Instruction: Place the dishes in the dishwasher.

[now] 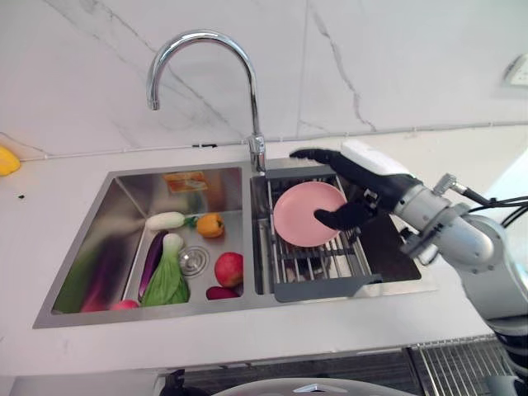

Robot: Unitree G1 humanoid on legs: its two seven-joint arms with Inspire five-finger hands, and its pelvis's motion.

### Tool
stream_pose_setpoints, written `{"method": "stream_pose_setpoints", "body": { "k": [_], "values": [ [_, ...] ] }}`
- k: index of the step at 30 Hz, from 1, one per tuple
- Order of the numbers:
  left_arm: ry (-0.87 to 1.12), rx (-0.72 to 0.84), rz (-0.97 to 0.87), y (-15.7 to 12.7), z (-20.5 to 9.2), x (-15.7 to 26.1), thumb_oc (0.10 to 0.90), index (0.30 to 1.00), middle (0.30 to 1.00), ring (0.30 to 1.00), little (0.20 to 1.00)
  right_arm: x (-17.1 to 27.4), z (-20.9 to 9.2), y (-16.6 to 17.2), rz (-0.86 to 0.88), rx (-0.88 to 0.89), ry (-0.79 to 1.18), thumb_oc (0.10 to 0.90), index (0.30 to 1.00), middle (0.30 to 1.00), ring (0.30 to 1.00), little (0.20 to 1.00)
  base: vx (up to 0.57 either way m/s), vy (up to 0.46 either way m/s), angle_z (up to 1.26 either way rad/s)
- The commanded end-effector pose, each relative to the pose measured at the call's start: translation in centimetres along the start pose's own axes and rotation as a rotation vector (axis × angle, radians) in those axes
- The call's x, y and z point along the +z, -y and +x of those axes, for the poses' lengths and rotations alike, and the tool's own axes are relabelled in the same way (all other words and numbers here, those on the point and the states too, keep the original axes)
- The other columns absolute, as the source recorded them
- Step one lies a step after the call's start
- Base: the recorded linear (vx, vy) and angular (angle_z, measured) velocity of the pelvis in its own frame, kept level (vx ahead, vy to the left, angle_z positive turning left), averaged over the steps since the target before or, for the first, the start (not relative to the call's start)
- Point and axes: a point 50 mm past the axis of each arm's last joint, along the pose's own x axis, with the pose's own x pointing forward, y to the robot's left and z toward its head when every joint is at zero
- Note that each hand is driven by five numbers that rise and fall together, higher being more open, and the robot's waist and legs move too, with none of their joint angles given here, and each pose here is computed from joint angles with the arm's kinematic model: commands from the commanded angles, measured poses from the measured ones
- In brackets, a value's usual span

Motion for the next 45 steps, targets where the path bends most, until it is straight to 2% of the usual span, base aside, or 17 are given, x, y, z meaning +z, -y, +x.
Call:
{"method": "stream_pose_setpoints", "body": {
  "k": [1, 10, 13, 16, 17, 23, 34, 45],
  "values": [
    [0.061, 0.001, 0.051, -0.1, 0.2, 1.2, 0.800, 0.900, 0.900, 0.900, 0.900, 2.8, -1.5, 2.2, -0.147, -0.081, 0.096, 0.800, 0.900, 0.900, 0.900, 0.900, 0.01, 0.024, -0.21],
    [0.049, -0.014, 0.075, 0.3, 0.0, 0.6, 0.800, 0.900, 0.900, 0.900, 0.900, 1.5, -2.7, -1.0, -0.185, 0.063, 0.048, 0.800, 0.900, 0.900, 0.900, 0.900, 0.00, 0.008, -0.13],
    [0.052, -0.023, 0.081, 0.6, 0.0, 0.8, 0.800, 0.900, 0.900, 0.900, 0.900, 0.2, -2.9, -2.7, -0.128, 0.027, 0.039, 0.800, 0.900, 0.900, 0.900, 0.900, 0.00, 0.000, 0.00],
    [0.064, -0.023, 0.093, 0.7, 0.0, 1.0, 0.800, 0.900, 0.900, 0.900, 0.900, -0.2, -2.8, -3.2, -0.146, -0.031, 0.033, 0.800, 0.900, 0.900, 0.900, 0.900, -0.01, 0.006, -0.02],
    [0.086, -0.024, 0.103, 0.8, 0.0, 1.4, 0.800, 0.900, 0.900, 0.900, 0.900, -0.3, -2.6, -3.2, -0.215, -0.074, 0.035, 0.800, 0.900, 0.900, 0.900, 0.900, -0.03, 0.018, -0.05],
    [0.077, -0.019, 0.113, 0.6, 0.0, 1.1, 0.800, 0.900, 0.900, 0.900, 0.900, -0.9, -2.2, -3.4, -0.333, -0.193, 0.035, 0.800, 0.900, 0.900, 0.900, 0.900, -0.02, 0.013, 0.07],
    [0.048, 0.001, 0.104, 0.1, 0.0, 0.2, 0.800, 0.900, 0.900, 0.900, 0.900, -1.9, -1.1, -4.3, -0.426, -0.190, 0.040, 0.800, 0.900, 0.900, 0.900, 0.900, 0.00, 0.002, 0.06],
    [0.110, -0.019, 0.107, 0.9, -0.1, 1.4, 0.800, 0.900, 0.900, 0.900, 0.900, -4.4, 1.1, -5.7, -0.467, -0.200, -0.041, 0.800, 0.900, 0.900, 0.900, 0.900, 0.00, -0.002, 0.04]
  ]
}}
